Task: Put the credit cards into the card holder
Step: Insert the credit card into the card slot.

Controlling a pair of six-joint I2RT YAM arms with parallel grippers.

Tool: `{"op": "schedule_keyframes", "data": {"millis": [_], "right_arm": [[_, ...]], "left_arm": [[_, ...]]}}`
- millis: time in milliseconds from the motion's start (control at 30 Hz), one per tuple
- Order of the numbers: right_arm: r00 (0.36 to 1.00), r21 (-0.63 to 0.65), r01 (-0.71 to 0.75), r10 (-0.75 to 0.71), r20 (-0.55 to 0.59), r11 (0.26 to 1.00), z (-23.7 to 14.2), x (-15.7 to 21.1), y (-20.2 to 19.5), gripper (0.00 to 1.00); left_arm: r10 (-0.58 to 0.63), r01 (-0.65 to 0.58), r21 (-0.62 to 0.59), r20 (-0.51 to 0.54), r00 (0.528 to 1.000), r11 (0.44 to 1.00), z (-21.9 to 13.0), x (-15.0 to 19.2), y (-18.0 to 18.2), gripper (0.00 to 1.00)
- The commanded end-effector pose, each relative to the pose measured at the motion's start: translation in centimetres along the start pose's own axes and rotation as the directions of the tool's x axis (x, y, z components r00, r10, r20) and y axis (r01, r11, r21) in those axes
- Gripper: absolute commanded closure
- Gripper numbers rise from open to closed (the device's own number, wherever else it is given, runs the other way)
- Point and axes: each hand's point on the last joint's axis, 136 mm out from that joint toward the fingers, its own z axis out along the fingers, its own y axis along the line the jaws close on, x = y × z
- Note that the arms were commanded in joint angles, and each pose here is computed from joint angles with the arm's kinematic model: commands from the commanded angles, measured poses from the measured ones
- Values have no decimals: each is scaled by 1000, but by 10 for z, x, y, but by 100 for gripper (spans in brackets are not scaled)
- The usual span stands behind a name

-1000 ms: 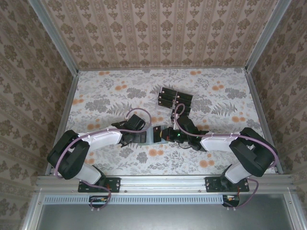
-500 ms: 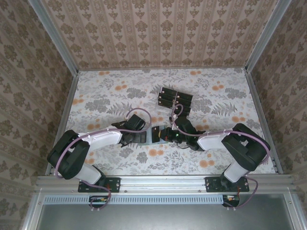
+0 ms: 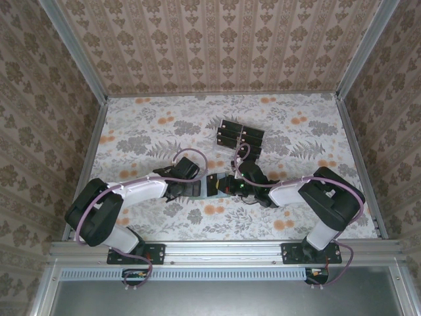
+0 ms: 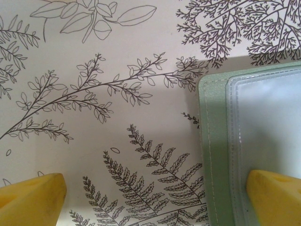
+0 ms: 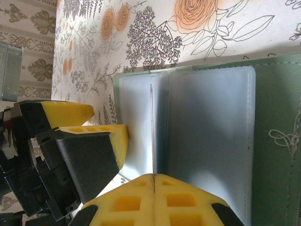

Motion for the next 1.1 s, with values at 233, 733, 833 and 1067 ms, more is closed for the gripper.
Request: {"op": "schedule_keyframes", "data": {"millis": [233,733,833,1067], "right_arm": [[1000,7,-28,28,2,1000,6,4,-13,100],[997,-6,-73,73,-9,997,13,10,-23,100],[997,-15,-77,77,-16,997,15,10,-23,100],[997,-23,-78,78,-25,997,18,11,-21,100]], "left_arm": [[42,-53,-107,-103,994,993,7,29,24,0],[42,-53,-109,-100,994,993,7,29,24,0],[42,-53,-110,-103,994,993,7,30,24,0],[44,-55,-110,-101,994,992,7,30,25,0]]}}
